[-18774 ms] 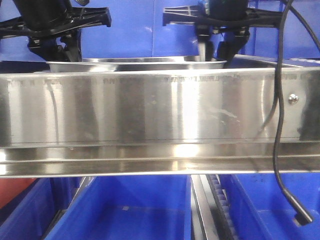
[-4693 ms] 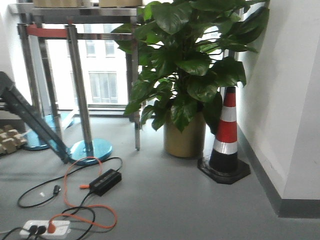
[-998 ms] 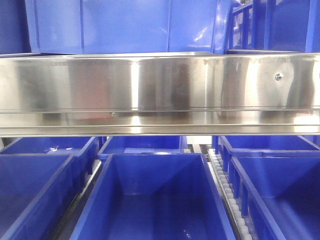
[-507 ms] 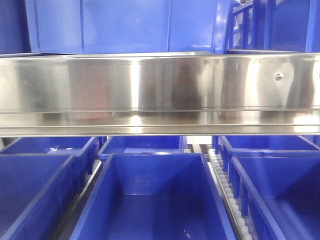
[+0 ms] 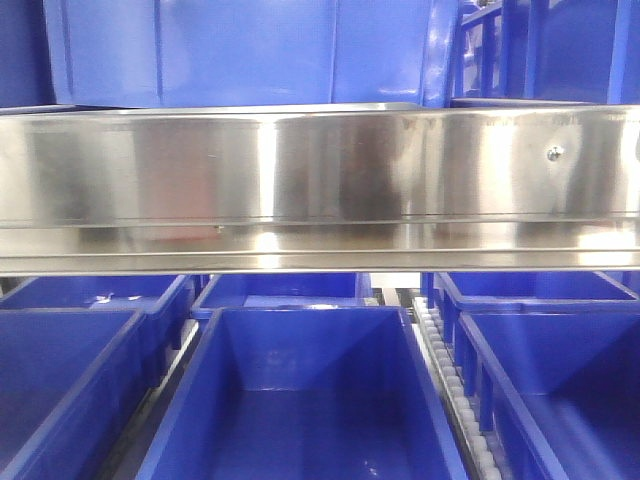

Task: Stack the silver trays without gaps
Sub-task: 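Move the held tray over the silver tray on the shelf, then lower the tray onto the other tray and open both grippers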

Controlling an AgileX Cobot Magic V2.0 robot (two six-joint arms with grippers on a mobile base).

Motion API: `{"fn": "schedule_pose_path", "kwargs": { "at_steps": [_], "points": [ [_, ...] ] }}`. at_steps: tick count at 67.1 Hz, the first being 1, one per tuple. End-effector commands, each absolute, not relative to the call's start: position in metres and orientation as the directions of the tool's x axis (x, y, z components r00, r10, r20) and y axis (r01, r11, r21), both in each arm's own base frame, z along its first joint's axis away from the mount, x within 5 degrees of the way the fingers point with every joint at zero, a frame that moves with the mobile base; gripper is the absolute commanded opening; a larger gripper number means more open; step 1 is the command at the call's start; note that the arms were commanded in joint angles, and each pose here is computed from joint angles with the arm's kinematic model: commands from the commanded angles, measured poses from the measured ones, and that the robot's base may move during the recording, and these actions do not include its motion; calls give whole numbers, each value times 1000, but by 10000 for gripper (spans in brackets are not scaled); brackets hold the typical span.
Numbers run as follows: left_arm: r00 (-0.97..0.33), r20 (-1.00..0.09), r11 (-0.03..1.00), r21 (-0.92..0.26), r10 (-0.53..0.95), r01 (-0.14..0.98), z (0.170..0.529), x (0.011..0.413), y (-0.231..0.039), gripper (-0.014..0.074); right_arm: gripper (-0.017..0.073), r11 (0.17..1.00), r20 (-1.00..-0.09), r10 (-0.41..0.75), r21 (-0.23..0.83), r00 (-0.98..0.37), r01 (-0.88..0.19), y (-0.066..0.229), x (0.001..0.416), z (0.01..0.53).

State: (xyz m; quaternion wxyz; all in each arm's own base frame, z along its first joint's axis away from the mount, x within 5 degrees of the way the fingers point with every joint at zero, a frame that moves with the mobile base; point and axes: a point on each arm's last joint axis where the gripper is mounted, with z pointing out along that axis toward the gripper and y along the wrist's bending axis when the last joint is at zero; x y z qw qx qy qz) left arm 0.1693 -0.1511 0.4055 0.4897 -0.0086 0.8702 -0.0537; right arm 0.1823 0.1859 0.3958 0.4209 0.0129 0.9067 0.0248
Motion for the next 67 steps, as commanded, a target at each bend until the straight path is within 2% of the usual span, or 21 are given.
{"fn": "schedule_pose_path", "kwargs": {
  "at_steps": [1,13,28,39,67],
  "points": [
    [-514,-853,963,-208,-93,172,410,188,-154,-16,-12,891,-869,96,292,-485,-348,234,201,418],
    [-529,-838,953,-256,-137,159,406,224,-123,-16,-13,897,-833,109,318,-543,-307,239,239,411],
    [-590,-803,956,-233,-88,175,383,261,-105,-16,-13,901,-785,74,317,-615,-296,249,285,398],
    [-623,-781,952,-226,-49,208,361,284,-112,-16,-13,926,-760,91,302,-643,-226,245,314,382],
    [-656,-754,955,-220,-39,196,316,324,-127,-16,-15,951,-715,63,254,-696,-174,241,349,340]
  ]
}}
